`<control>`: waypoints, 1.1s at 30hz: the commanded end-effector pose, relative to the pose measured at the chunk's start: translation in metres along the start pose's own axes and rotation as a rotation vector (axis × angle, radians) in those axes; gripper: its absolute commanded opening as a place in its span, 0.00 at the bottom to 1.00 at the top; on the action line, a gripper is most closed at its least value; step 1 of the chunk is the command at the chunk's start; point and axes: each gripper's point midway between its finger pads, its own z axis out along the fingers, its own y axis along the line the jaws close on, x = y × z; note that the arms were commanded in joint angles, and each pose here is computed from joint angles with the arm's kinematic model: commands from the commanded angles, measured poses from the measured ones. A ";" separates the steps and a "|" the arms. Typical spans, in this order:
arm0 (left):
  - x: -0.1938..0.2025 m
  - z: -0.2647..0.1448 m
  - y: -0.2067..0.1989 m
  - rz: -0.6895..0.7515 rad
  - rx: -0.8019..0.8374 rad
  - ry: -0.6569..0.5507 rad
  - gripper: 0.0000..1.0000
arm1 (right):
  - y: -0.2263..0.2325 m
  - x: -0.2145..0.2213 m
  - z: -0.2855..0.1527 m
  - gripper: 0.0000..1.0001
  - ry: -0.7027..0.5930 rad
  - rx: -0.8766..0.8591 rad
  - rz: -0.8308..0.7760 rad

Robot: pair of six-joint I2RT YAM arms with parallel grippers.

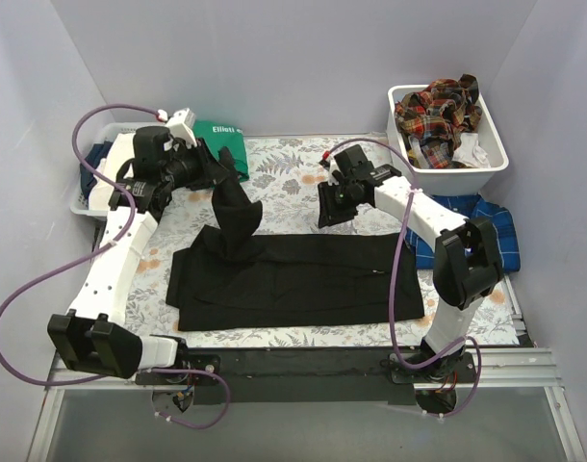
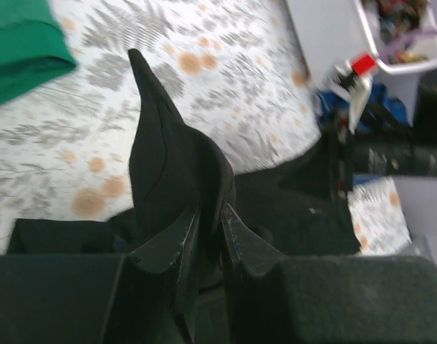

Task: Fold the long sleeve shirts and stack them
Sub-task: Fold the shirt

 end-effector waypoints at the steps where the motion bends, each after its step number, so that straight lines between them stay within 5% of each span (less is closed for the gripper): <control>1: 0.018 -0.034 -0.059 0.096 0.339 0.047 0.16 | 0.015 -0.029 -0.013 0.40 -0.080 -0.041 0.010; 6: 0.063 -0.056 -0.086 0.051 0.518 0.168 0.15 | 0.002 -0.039 -0.017 0.40 -0.103 0.017 0.103; 11: 0.108 -0.069 -0.086 0.029 0.503 0.256 0.12 | 0.018 -0.046 -0.015 0.41 -0.088 -0.073 0.081; 15: 0.123 -0.054 -0.038 0.000 0.233 0.223 0.23 | 0.040 -0.041 -0.009 0.55 -0.040 -0.148 -0.028; 17: 0.110 -0.045 -0.013 -0.032 0.068 0.146 0.34 | 0.042 -0.040 -0.002 0.70 -0.029 -0.102 -0.077; 20: 0.093 -0.031 0.013 -0.092 -0.102 0.085 0.45 | 0.038 -0.037 0.015 0.80 0.003 -0.076 -0.073; 24: 0.094 -0.002 0.036 -0.126 -0.210 0.133 0.44 | 0.037 -0.046 0.030 0.81 0.025 -0.064 -0.053; 33: 0.112 0.031 0.073 -0.148 -0.365 0.237 0.43 | 0.059 0.006 0.051 0.81 0.231 -0.128 -0.085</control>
